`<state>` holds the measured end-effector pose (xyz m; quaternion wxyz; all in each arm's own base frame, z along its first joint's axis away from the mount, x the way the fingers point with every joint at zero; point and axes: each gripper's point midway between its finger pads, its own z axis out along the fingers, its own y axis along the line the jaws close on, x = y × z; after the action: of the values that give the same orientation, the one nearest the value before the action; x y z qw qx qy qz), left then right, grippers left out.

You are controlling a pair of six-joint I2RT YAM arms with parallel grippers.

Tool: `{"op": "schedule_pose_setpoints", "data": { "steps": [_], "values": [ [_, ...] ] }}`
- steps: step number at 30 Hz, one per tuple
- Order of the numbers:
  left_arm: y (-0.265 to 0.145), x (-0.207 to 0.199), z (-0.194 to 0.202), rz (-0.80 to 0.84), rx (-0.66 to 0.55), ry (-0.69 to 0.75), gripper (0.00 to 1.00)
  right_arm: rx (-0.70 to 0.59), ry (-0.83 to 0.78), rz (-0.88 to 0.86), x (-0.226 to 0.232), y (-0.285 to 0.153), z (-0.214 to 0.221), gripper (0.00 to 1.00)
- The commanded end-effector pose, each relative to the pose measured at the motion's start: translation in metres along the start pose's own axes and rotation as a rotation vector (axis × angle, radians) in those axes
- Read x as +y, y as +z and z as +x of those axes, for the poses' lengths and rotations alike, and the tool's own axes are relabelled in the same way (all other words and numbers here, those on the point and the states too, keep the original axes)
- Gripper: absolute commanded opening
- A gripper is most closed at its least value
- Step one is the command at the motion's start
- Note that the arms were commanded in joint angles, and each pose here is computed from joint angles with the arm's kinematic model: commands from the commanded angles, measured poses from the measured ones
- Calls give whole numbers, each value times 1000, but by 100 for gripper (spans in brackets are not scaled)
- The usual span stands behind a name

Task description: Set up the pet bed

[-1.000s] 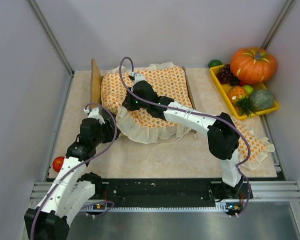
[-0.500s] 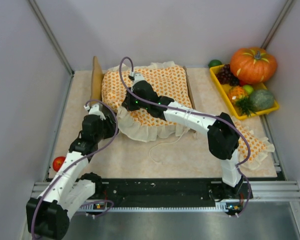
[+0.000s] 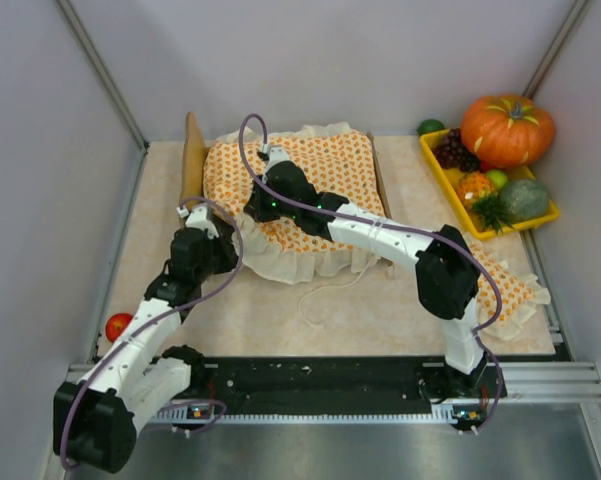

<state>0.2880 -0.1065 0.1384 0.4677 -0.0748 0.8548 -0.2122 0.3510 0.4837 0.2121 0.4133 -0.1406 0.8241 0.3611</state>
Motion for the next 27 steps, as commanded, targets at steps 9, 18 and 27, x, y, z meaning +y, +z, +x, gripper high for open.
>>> {"op": "schedule_pose_setpoints", "data": {
  "steps": [9,18,27],
  "values": [
    [-39,-6,-41,-44,-70,142,0,-79,6,-25,7,-10,-38,0],
    [-61,-14,-72,-116,24,197,0,-73,11,-36,8,-13,-37,0],
    [-60,-49,-126,-12,-50,326,0,-76,30,-42,10,-17,-38,0]
  ]
}}
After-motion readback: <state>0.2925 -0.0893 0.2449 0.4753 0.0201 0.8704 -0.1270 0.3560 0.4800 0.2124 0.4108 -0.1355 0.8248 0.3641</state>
